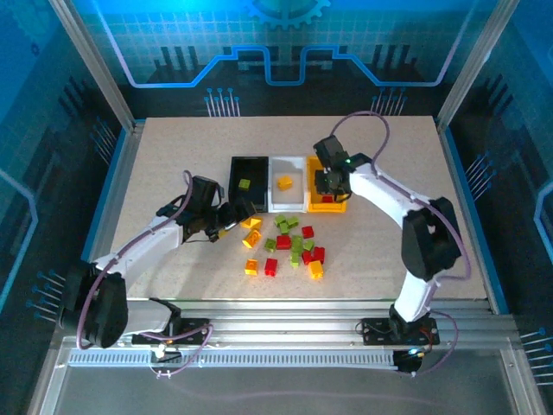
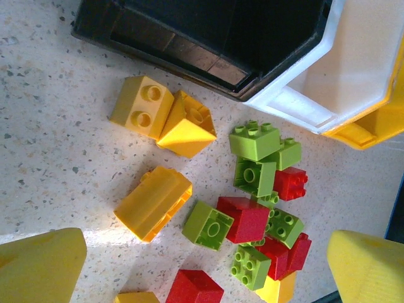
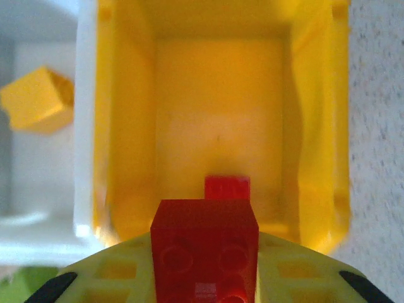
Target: Sort the legos into containers by color
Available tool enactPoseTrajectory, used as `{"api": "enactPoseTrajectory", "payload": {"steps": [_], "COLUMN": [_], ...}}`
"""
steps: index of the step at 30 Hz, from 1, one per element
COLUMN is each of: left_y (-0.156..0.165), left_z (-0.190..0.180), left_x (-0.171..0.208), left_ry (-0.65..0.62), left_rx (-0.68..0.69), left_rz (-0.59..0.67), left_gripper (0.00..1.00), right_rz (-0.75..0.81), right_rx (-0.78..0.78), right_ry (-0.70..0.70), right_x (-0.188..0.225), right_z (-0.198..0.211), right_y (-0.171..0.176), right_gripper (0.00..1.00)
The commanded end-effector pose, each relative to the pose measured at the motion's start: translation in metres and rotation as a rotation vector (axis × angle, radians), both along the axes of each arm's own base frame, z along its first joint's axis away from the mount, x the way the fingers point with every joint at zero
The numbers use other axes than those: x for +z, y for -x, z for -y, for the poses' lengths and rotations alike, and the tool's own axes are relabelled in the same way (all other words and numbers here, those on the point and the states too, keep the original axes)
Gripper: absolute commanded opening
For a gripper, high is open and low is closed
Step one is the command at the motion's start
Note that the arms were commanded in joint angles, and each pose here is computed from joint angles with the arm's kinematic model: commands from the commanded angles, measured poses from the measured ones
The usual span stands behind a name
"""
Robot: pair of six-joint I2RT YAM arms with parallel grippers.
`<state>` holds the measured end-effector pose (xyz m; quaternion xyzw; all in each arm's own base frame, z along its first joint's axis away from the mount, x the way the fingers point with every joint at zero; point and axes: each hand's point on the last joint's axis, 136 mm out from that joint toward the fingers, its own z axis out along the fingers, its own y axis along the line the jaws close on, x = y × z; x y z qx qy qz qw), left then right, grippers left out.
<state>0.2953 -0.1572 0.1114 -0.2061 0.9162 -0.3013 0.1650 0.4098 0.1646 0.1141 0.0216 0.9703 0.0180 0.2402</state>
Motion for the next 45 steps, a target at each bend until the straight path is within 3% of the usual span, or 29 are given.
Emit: {"api": "enactPoseTrajectory", "payload": {"steps": [1,3,7,10,14,20,27,32,41,45], "left_y": [0.007,0.01,0.014,0.017,0.032,0.07,0.089,0.102,0.104,0.099], "left_z": [-0.004,-0.006,-0.007,-0.007,0.004,0.025,0.029,0.03,0.026,0.031], "left_x": [0.008,0.008,0.008,0.008,0.0,-0.032,-0.053,-0.067,-0.087,-0.08], "left_ry": [-0.033,-0.04,-0.052,-0.072,-0.138,-0.288,-0.424,-0.481,-0.545,-0.528], "left_rx": [-0.011,-0.01,-0.018,-0.033,-0.104,-0.258,-0.342,-0.386,-0.407,-0.402], "left_rz": [0.023,0.026,0.025,0.03,0.013,-0.061,-0.086,-0.11,-0.126,-0.101], "left_gripper": [0.99,0.99,0.99,0.98,0.92,0.91,0.77,0.73,0.49,0.33], "right_rz": [-0.043,-0.052,-0.034,0.016,0.04,0.021,0.001,0.008,0.022,0.023], "right_rx": [-0.044,-0.057,-0.057,-0.04,-0.024,-0.006,-0.01,-0.017,-0.03,-0.031], "right_ry": [0.045,0.042,0.01,-0.015,-0.057,-0.079,-0.085,-0.09,-0.09,-0.088], "right_x": [-0.017,-0.021,-0.01,0.012,0.027,0.017,0.009,0.011,0.016,0.018], "right_z": [0.008,0.007,0.003,-0.001,-0.004,-0.005,-0.001,0.002,0.006,0.009], "right_y": [-0.02,-0.033,-0.047,-0.045,-0.024,0.013,0.027,0.03,0.032,0.034], "right_gripper": [0.29,0.34,0.59,0.63,0.63,0.62,0.61,0.61,0.6,0.6]}}
